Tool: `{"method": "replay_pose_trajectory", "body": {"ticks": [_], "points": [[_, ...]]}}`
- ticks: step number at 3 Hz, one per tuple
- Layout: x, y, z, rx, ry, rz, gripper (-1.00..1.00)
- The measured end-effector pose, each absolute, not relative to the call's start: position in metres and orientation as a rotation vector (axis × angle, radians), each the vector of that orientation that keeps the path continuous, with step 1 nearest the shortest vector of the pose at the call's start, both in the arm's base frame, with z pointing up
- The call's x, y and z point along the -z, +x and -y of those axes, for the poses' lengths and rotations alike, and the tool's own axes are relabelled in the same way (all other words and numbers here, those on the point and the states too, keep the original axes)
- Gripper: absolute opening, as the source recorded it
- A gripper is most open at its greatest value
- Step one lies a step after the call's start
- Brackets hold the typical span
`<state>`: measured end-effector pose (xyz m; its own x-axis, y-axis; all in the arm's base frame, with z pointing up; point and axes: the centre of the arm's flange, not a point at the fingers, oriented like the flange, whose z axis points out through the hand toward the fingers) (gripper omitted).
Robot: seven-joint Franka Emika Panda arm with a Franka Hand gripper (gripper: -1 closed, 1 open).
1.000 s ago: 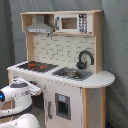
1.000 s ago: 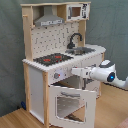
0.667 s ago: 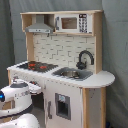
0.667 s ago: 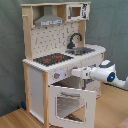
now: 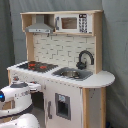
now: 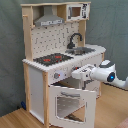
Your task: Play with the kitchen
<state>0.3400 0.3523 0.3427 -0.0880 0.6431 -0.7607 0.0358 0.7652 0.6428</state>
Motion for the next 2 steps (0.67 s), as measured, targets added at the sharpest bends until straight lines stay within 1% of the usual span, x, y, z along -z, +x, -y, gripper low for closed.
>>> {"method": "replay_pose_trajectory", "body": {"ticks": [1, 2], "points": [[-0.3422, 0.3403, -0.3520, -0.518, 0.525, -1.611, -1.00], [-0.3421, 0.3403, -0.3520, -0.518, 0.525, -1.611, 1.00]]}}
